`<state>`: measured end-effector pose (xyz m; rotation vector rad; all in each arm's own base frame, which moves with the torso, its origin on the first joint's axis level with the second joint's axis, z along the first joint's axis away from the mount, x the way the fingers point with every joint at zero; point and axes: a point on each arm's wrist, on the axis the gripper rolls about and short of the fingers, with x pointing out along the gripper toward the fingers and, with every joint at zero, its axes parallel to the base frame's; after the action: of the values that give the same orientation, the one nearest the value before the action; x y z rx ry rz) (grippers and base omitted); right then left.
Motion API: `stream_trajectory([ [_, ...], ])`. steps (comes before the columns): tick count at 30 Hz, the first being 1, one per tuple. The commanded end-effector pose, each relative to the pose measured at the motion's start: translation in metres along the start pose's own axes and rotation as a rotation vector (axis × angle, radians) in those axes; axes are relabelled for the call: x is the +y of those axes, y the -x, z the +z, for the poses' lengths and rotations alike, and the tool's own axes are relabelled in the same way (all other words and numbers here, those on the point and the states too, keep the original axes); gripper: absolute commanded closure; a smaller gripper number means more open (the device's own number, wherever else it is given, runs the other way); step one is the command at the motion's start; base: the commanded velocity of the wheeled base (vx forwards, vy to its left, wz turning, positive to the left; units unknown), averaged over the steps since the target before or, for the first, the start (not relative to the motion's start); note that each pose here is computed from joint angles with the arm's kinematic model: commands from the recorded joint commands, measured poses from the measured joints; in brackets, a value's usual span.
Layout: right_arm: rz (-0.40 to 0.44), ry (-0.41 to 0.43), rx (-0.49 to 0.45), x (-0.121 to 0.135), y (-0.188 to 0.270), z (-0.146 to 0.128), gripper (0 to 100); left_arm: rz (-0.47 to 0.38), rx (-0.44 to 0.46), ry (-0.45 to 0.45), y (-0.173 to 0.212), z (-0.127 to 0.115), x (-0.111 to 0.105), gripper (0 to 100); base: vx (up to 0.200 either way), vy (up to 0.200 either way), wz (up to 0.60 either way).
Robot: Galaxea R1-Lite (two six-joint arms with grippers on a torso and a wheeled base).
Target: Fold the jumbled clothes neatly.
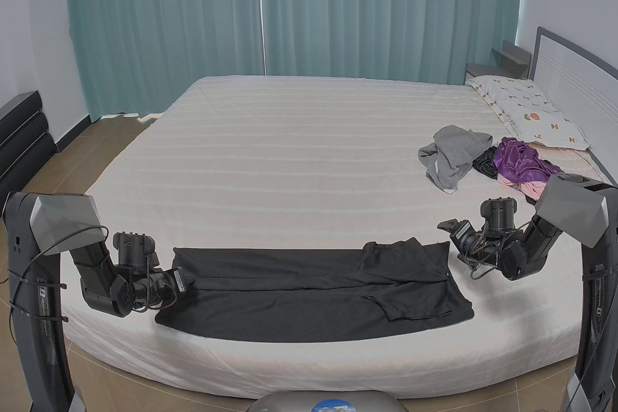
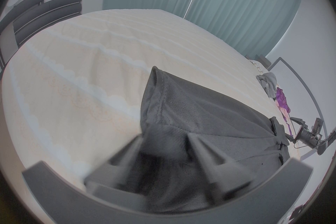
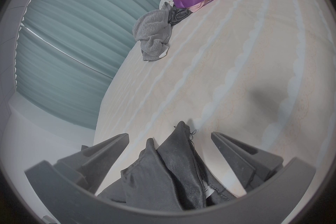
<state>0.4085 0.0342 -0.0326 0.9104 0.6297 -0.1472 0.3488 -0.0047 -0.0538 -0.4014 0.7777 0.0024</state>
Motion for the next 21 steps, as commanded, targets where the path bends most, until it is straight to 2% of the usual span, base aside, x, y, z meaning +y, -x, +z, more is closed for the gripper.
stream_trajectory([
  [1,0.000,0.000,0.001,-0.0003,-0.0003,-0.0004,0,0.001,0.001,0.004,-0.0006,-0.0006,0.0002,100,0.000,0.000,0.00],
  [21,0.002,-0.007,-0.006,-0.0009,-0.0001,0.0015,0,-0.009,-0.049,0.016,0.0014,0.0083,-0.0016,100,0.000,0.000,0.00],
])
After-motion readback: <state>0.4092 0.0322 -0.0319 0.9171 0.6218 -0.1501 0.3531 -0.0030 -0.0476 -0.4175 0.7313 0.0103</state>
